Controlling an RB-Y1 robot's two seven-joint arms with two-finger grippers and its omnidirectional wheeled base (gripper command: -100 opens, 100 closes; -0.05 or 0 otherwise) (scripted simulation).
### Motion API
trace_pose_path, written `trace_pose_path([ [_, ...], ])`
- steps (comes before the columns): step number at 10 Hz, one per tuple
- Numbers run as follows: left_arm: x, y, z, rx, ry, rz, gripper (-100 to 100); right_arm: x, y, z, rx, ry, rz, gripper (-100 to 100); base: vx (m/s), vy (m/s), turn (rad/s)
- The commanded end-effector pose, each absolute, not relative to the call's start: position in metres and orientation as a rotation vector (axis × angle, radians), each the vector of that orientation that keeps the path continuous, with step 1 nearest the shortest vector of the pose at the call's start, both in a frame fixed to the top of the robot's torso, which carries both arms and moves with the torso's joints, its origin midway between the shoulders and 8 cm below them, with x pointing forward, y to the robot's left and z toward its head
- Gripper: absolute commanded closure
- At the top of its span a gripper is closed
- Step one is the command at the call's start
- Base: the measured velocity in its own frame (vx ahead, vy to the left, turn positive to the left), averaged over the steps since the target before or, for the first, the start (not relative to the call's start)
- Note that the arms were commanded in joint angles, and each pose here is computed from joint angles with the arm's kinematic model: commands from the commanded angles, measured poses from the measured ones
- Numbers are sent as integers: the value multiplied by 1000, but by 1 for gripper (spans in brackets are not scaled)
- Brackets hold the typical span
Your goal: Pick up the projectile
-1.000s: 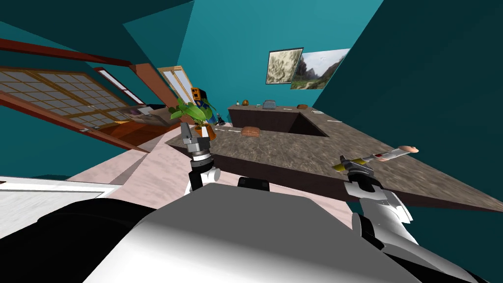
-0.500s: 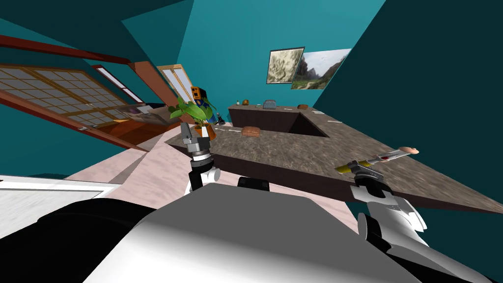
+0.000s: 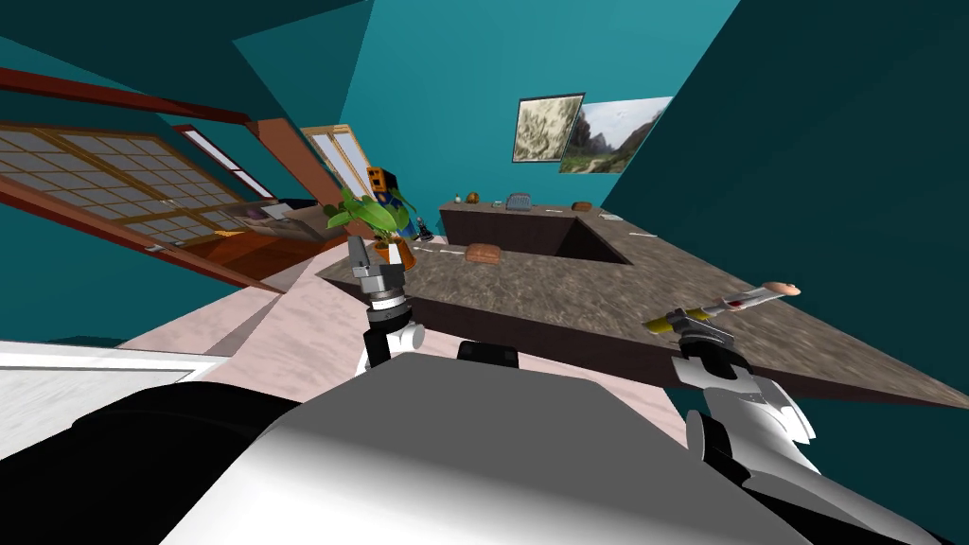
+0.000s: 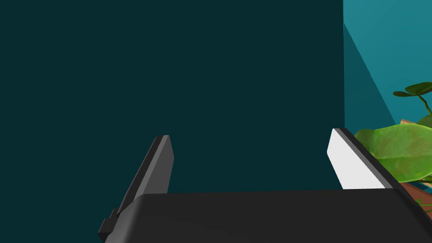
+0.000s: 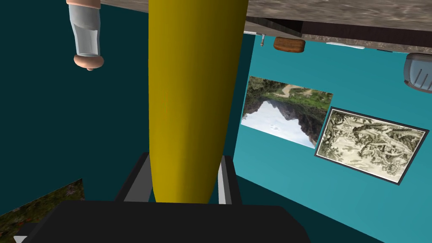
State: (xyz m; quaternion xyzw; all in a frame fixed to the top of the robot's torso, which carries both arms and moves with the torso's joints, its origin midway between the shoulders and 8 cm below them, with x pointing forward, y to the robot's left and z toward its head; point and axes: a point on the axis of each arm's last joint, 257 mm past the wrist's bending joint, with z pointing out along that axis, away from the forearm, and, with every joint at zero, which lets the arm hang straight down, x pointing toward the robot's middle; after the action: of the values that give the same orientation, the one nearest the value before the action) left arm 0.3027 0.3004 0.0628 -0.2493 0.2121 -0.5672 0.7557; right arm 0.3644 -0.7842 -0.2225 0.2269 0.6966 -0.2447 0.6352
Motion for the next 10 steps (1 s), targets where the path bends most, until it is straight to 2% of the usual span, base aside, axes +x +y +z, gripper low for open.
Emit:
trace_pose_path([
  [1,303,300,63,-544,463,-1237,0,372,-775,-225,514,1606,-549,100,7,9,-26],
  [2,303,300,63,-544,463,-1237,0,388,-753,-242,498,1642,-526,100,9,-15,-129],
  [4,303,300,63,-544,463,-1237,0,393,-751,-233,486,1628,-524,100,-17,-46,-74],
  [6,303,300,63,-544,463,-1237,0,398,-732,-264,494,1687,-507,100,-12,-56,-120],
  [7,303,300,63,-544,463,-1237,0,410,-727,-244,466,1654,-502,100,-3,-29,-19],
  [10,303,300,63,-544,463,-1237,0,443,-678,-257,425,1685,-462,100,-8,-48,-160],
])
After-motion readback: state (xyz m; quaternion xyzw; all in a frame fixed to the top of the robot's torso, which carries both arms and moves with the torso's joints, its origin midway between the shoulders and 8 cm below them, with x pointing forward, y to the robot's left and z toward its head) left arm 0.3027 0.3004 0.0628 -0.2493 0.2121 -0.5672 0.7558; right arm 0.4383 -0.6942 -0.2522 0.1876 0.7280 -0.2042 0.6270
